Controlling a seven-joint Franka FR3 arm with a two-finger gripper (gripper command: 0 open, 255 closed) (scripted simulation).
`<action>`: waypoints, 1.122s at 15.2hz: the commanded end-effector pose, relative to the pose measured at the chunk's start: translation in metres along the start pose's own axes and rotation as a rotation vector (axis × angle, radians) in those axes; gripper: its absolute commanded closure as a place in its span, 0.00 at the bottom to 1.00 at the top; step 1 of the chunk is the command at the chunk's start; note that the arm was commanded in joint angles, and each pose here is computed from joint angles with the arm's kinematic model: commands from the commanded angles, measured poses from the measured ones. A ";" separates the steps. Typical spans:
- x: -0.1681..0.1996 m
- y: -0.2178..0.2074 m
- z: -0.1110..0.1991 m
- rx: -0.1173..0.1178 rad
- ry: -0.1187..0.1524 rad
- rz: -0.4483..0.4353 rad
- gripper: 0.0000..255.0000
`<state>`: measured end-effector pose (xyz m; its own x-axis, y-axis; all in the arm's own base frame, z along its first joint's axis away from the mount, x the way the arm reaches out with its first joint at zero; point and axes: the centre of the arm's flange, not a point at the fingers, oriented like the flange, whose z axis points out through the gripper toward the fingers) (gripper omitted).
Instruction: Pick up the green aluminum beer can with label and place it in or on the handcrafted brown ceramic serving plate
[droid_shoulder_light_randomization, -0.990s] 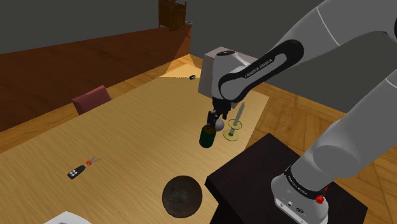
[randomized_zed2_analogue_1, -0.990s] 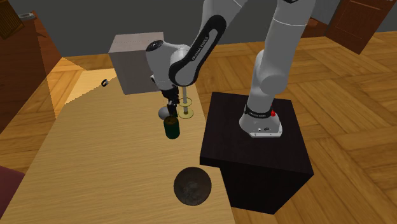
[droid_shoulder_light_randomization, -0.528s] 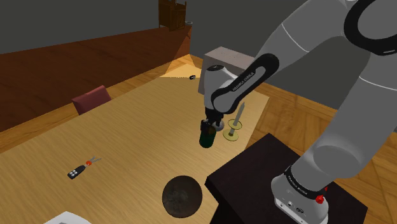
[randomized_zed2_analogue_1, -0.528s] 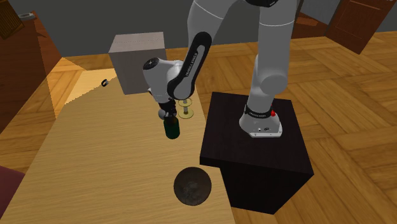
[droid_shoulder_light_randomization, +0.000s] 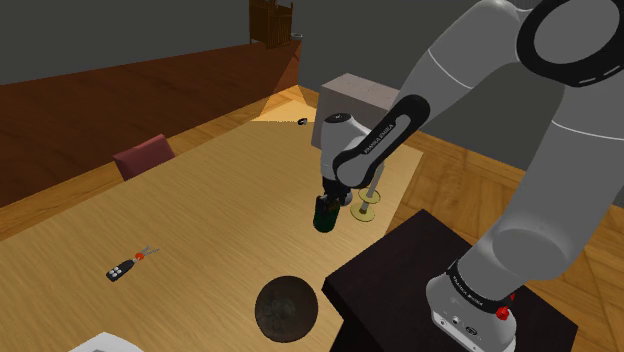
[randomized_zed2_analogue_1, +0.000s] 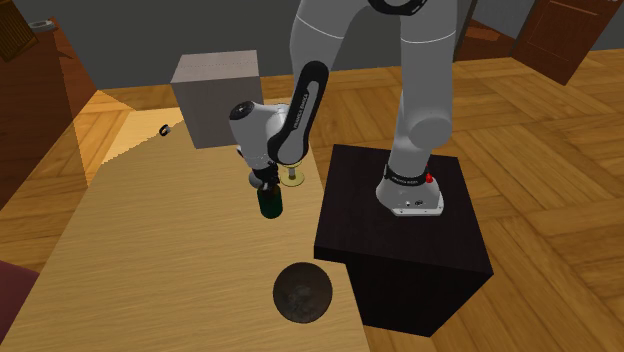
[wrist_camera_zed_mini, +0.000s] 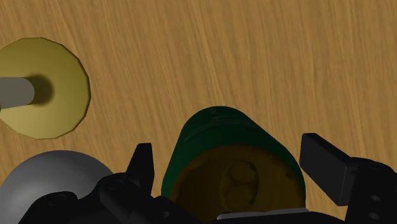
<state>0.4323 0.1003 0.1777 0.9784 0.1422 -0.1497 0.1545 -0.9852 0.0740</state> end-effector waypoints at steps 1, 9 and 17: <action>0.000 0.000 0.000 0.000 0.000 0.000 0.00; 0.000 0.000 0.000 0.000 0.000 0.000 1.00; -0.002 0.001 -0.015 0.000 0.000 0.000 1.00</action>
<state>0.4329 0.1008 0.1884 0.9785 0.1423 -0.1496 0.1546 -0.9852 0.0741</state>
